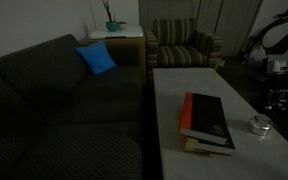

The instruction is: Place the lid on the table

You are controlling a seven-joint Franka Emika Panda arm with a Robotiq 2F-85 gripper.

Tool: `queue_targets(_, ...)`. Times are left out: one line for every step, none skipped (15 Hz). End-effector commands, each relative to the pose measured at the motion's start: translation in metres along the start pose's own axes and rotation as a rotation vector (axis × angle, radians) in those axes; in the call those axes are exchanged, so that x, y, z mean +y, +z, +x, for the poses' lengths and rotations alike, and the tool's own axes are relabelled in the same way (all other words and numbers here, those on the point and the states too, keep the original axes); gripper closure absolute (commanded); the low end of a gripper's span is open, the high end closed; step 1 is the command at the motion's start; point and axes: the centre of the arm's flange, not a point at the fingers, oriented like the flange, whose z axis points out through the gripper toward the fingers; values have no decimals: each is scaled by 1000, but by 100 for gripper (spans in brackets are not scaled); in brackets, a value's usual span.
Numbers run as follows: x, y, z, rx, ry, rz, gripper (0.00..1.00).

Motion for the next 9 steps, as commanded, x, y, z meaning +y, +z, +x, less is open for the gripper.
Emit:
queue_targets(22,9,19,31,11,56,0)
queue_targets(25,12,19,39,12,61,0)
queue_targets(27,12,19,48,13,65,0)
queue_targets(28,11,19,55,15,68,0)
queue_targets(29,11,21,61,18,70,0)
queue_targets(30,11,23,67,19,72,0)
queue_targets(32,12,26,72,19,77,0)
queue_targets(33,13,29,71,10,85,0)
queue_targets(34,15,32,64,0,93,0)
